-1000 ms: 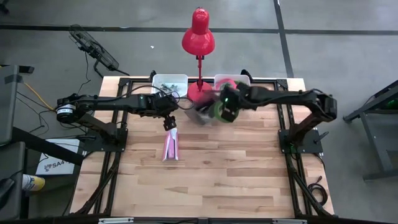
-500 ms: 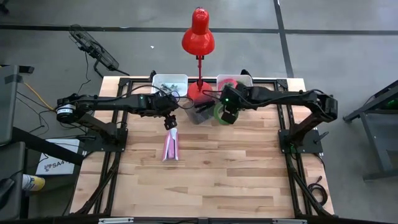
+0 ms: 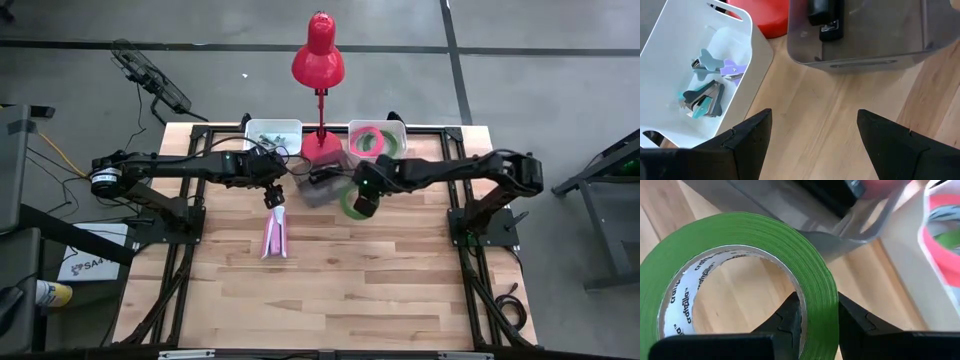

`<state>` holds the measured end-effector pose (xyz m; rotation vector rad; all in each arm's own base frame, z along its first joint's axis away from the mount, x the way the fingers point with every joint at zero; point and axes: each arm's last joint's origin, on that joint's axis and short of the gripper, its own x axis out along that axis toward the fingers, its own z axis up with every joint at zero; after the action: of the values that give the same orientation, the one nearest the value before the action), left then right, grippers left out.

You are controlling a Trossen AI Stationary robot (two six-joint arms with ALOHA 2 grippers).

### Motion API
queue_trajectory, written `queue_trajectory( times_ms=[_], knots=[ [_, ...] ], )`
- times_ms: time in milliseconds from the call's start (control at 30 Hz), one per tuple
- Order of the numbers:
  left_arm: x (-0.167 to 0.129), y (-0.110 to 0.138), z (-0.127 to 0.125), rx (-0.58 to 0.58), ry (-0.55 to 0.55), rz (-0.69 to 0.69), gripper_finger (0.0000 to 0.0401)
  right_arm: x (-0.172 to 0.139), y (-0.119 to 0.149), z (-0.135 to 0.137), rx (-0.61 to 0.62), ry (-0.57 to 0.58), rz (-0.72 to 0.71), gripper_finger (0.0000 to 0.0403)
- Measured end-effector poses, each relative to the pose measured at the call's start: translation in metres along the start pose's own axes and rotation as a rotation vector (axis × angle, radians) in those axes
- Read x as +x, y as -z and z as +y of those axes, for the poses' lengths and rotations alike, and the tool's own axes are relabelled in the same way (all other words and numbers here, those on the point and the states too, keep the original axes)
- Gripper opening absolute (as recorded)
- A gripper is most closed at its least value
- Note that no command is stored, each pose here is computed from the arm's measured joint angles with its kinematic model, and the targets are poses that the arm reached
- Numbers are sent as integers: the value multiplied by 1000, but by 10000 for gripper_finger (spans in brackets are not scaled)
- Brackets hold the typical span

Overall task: Pick and place Stapler, Stapler remover, tape
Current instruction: Put the green tape into the right white bin

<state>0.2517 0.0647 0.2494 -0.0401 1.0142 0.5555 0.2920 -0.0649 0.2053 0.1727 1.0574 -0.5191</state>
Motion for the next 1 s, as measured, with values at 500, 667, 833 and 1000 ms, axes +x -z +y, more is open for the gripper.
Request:
queue_trajectory(
  times_ms=[500,667,833,1000],
  knots=[
    [0,0,0,-7,0,-1,288,15,16,21,36,-128,-110,78],
    [0,0,0,-7,0,2,288,3,5,20,-3,-103,-74,78],
    [0,1,0,-5,0,7,288,-15,-7,15,-50,5,-31,78],
    [0,1,0,3,0,7,288,-22,-11,1,-71,188,11,78]
  ],
)
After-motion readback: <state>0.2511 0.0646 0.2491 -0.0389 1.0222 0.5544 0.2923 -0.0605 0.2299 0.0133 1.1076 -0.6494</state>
